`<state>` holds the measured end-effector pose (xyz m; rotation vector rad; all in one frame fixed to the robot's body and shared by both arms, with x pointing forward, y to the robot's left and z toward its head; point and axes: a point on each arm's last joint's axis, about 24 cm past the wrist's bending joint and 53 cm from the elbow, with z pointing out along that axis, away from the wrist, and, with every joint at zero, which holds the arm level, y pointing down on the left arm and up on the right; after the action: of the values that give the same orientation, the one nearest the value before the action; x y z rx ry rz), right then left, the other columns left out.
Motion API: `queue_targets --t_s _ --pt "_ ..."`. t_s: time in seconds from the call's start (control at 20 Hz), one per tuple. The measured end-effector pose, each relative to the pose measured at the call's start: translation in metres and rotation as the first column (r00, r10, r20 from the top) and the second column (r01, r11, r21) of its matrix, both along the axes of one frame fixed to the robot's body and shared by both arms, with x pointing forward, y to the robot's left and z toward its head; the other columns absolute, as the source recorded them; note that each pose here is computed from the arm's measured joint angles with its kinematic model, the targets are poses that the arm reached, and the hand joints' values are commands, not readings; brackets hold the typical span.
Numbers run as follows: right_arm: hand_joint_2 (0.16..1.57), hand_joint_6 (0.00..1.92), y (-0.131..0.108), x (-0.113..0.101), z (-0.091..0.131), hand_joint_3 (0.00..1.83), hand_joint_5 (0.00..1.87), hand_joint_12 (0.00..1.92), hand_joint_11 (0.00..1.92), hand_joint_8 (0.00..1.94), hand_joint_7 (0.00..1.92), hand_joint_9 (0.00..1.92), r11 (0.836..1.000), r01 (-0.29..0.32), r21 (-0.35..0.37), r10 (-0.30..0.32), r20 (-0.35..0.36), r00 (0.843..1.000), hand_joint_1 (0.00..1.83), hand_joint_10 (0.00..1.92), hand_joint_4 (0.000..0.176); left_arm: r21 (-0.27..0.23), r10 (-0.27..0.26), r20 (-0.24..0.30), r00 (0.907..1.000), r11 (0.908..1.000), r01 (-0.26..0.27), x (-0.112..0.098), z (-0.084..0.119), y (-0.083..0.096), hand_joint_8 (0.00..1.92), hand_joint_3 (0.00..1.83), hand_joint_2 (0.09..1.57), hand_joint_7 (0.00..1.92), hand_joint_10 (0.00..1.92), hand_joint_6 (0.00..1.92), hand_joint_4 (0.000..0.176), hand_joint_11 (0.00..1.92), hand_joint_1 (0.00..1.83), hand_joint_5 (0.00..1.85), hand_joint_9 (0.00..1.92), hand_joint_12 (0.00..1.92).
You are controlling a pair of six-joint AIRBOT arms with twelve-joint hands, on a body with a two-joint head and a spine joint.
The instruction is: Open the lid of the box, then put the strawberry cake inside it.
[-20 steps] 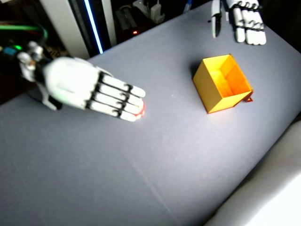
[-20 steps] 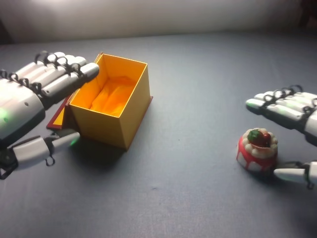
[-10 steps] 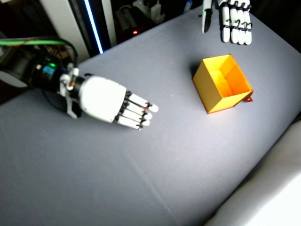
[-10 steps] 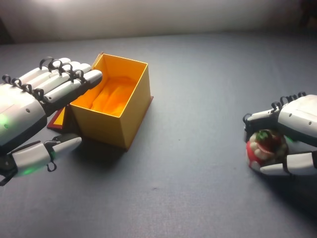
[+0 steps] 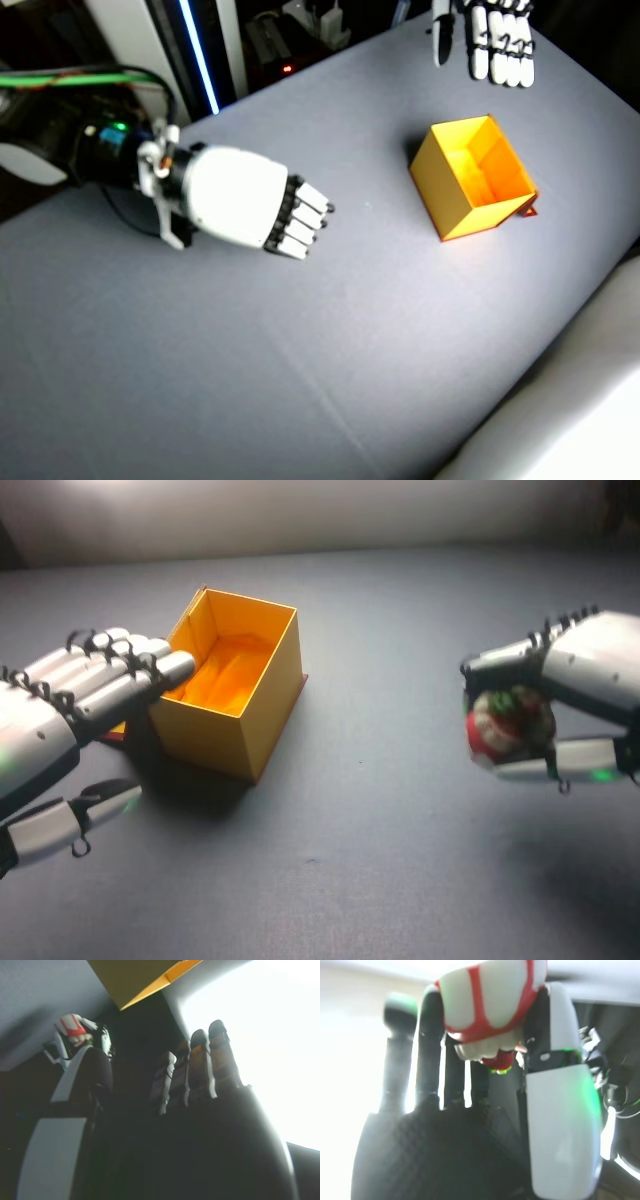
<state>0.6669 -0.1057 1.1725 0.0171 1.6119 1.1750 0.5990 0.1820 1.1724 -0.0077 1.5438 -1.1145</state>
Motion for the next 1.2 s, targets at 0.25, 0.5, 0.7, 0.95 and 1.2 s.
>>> queue_targets --t_s 0.25,0.5,0.7,0.95,1.2 --pt "1.26 1.26 0.040 0.010 0.047 0.00 0.67 1.86 0.63 1.52 0.78 0.73 0.995 -0.065 0.079 0.055 0.121 0.991 1.19 1.46 0.000 -0.017 0.087 -0.082 0.9929 0.9960 -0.088 -0.006 -0.027 0.025 0.00 0.00 1.40 0.00 0.00 0.01 0.028 0.03 0.79 0.03 0.00 0.03" --pt "1.24 1.15 0.083 0.015 0.082 0.00 0.85 1.92 0.74 1.60 0.66 0.71 0.985 -0.134 0.105 0.110 0.207 0.972 1.19 1.66 0.000 -0.068 0.173 -0.162 0.9714 0.9801 -0.186 -0.016 -0.052 0.049 0.00 0.00 1.39 0.00 0.00 0.00 0.034 0.00 0.71 0.05 0.00 0.00" --pt "1.23 1.26 0.108 0.018 0.100 0.00 0.76 1.92 1.25 1.87 0.95 1.15 0.980 -0.168 0.103 0.138 0.253 0.958 1.12 1.88 0.000 -0.113 0.169 -0.172 0.9705 0.9753 -0.190 -0.019 -0.057 0.043 0.00 0.00 1.40 0.00 0.00 0.00 0.054 0.00 0.70 0.03 0.00 0.00" --pt "1.26 1.39 0.154 0.020 0.117 0.00 0.69 1.92 1.07 1.53 0.76 1.00 0.972 -0.216 0.092 0.183 0.283 0.941 1.17 1.84 0.000 -0.119 0.182 -0.197 0.9634 0.9710 -0.207 -0.016 -0.066 0.046 0.00 0.00 1.39 0.00 0.00 0.01 0.045 0.00 0.74 0.05 0.00 0.00" --pt "1.29 1.41 0.181 0.031 0.096 0.00 0.63 1.72 0.42 1.52 0.71 0.61 0.977 -0.212 0.040 0.198 0.225 0.954 1.13 1.21 0.000 -0.116 0.169 -0.221 0.9606 0.9734 -0.198 -0.017 -0.075 0.041 0.00 0.00 1.39 0.00 0.00 0.00 0.057 0.00 0.71 0.06 0.00 0.00"
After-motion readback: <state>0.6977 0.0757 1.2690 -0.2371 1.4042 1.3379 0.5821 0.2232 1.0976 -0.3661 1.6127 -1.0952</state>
